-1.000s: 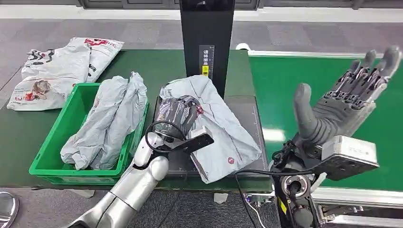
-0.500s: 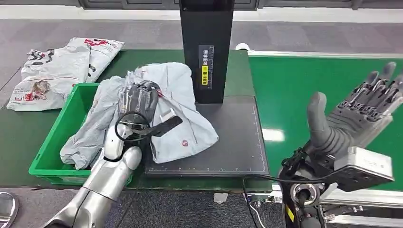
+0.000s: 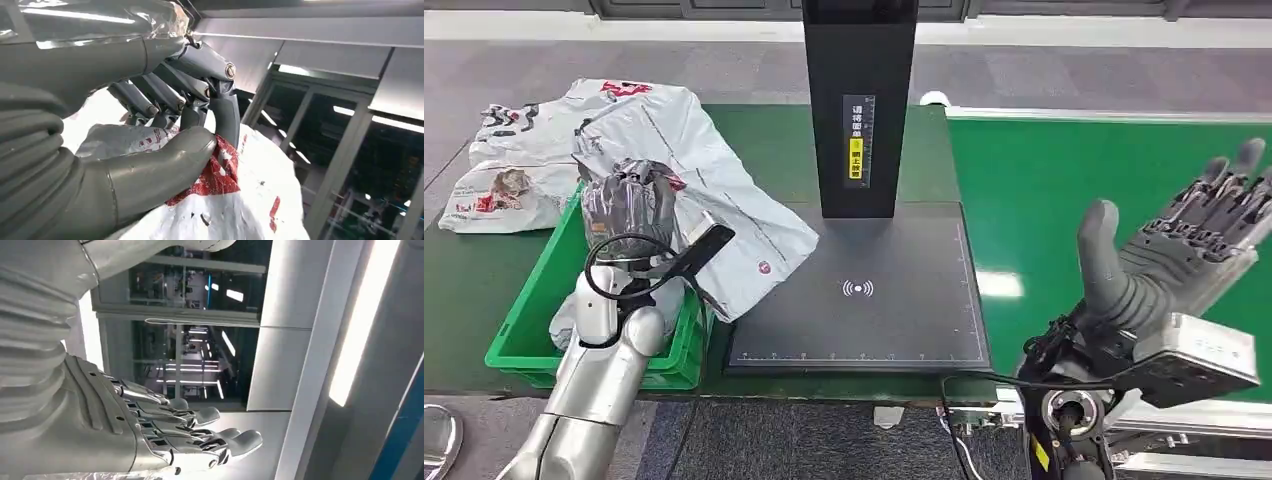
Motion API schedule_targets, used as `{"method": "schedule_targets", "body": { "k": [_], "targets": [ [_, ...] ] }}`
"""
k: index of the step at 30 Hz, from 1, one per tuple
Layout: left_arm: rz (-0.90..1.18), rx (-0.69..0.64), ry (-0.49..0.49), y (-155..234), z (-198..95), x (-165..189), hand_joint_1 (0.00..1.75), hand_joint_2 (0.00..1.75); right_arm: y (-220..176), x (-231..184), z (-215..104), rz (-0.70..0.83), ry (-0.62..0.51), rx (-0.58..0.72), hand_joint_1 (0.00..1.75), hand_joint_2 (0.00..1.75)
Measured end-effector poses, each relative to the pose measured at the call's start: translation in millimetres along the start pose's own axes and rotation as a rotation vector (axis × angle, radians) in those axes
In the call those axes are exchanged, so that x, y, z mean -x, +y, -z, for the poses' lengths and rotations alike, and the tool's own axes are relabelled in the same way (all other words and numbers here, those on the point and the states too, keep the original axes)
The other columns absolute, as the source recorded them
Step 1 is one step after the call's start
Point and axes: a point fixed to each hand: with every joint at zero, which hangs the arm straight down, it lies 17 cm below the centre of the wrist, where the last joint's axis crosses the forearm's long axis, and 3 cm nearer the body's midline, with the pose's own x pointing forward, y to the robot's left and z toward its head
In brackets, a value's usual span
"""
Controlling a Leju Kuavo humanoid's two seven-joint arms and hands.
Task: Moved the parcel from conveyor to table for the left to box.
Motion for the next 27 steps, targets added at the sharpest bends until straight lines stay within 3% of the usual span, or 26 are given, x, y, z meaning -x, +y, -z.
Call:
{"method": "schedule_targets", "body": {
  "k": [17, 22, 23, 24, 26, 27],
  "targets": [
    [0.119, -0.026, 0.066, 16, -15, 35, 1.75, 1.75, -1, 3, -3, -0.010, 0.009, -0.008, 0.00, 1.75],
    [0.204, -0.008, 0.127, 21, -39, 63, 1.75, 1.75, -3, 2, -2, -0.025, 0.009, -0.010, 0.00, 1.75],
    [0.215, -0.002, 0.134, 22, -41, 66, 1.38, 1.75, -4, 1, -1, -0.029, 0.006, -0.008, 0.00, 1.75],
    [0.220, 0.001, 0.142, 22, -43, 69, 0.05, 1.75, -4, 1, -1, -0.031, 0.006, -0.007, 0.00, 1.75],
    [0.240, 0.010, 0.168, 24, -47, 77, 0.07, 1.75, -7, -1, -1, -0.035, 0.007, -0.004, 0.00, 1.75],
    [0.257, 0.012, 0.177, 25, -48, 80, 0.33, 1.75, -8, -2, -1, -0.036, 0.005, -0.002, 0.00, 1.75]
  ]
}}
